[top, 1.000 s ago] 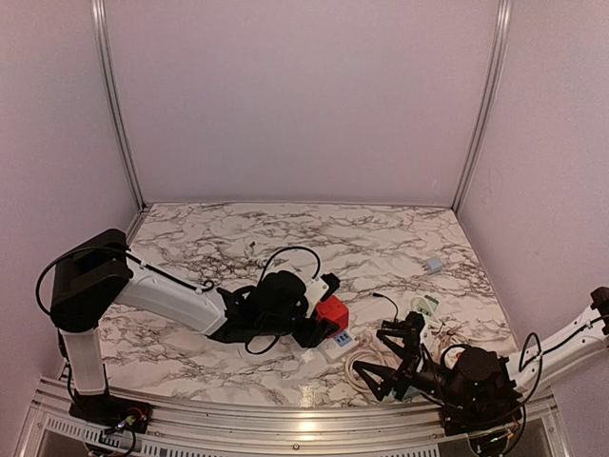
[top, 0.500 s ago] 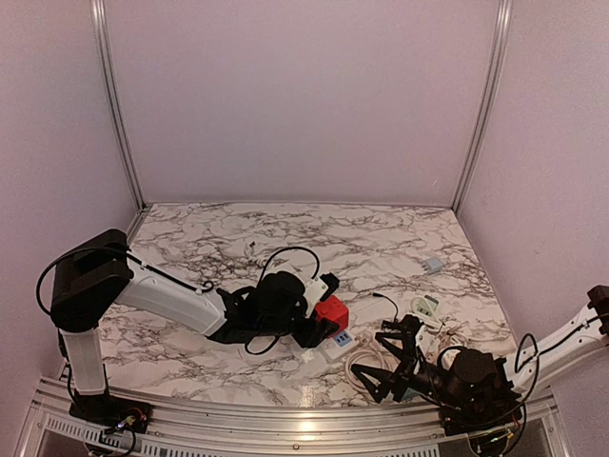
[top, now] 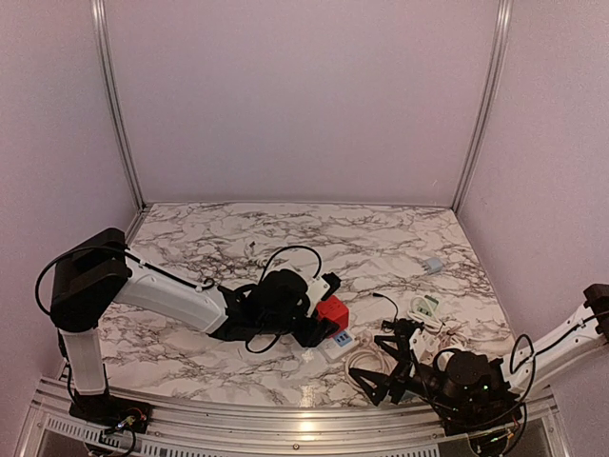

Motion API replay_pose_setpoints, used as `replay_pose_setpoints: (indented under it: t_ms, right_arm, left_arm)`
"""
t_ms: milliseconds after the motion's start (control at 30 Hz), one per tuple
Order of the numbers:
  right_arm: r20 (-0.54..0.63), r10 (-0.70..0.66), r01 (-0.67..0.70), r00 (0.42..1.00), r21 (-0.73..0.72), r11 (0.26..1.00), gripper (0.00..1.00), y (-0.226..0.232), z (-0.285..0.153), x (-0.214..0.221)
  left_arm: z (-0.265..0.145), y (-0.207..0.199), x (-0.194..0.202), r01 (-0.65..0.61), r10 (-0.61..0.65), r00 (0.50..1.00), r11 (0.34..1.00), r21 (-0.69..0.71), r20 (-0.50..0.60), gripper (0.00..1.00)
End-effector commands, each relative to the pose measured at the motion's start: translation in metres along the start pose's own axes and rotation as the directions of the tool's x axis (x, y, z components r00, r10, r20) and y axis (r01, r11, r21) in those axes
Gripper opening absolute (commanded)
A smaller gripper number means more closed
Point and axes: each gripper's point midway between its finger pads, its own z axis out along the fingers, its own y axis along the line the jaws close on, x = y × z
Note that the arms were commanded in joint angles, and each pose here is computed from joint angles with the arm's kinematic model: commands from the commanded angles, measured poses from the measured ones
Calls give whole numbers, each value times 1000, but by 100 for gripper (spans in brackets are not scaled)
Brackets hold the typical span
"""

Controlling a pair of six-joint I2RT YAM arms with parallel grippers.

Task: Insert the plug
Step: Insert the plug into the socket slot.

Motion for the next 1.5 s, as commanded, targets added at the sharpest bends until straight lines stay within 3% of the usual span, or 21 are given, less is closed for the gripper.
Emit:
replay_pose_setpoints:
  t_ms: [0,200,367,567,733,833,933,1267,1400,1467]
  right_arm:
    - [10,11,-11,1000,14,1000,99,4,5,-8]
    - [57,44,-49,997,86,995,98,-9,2,-20]
    - [125,60,-93,990,282,955,98,-44,-8,-34]
    - [185,-18,-75,982,484,872,98,-70,-15,-60]
    - [185,9,-100,983,487,868,99,-83,5,-70]
    - [187,32,-114,982,449,886,98,-84,20,-73]
    - [176,18,-92,984,424,901,98,-78,33,-78]
    - [131,-29,-24,991,384,923,99,-61,62,-88]
    - [138,-33,-19,990,362,932,99,-53,71,-95]
    - [126,-38,-8,991,343,939,99,-46,80,-99]
  left_arm:
    - [-25,3,198,35,-26,790,999,4,-613,0]
    - [-19,1,202,38,-23,787,999,12,-616,0]
    - [-15,0,200,27,-18,788,1000,5,-615,0]
    - [-13,2,196,-3,-7,782,1000,-15,-624,0]
    - [-17,8,194,-41,0,780,998,-50,-625,0]
    - [-18,8,188,-41,0,792,998,-54,-610,15]
    - [-22,7,177,-37,4,816,998,-46,-578,43]
    - [-49,-1,128,-30,20,910,999,-16,-414,97]
    - [-59,-1,123,-36,21,923,999,-31,-385,99]
    - [-66,-3,109,-21,8,948,999,-38,-317,99]
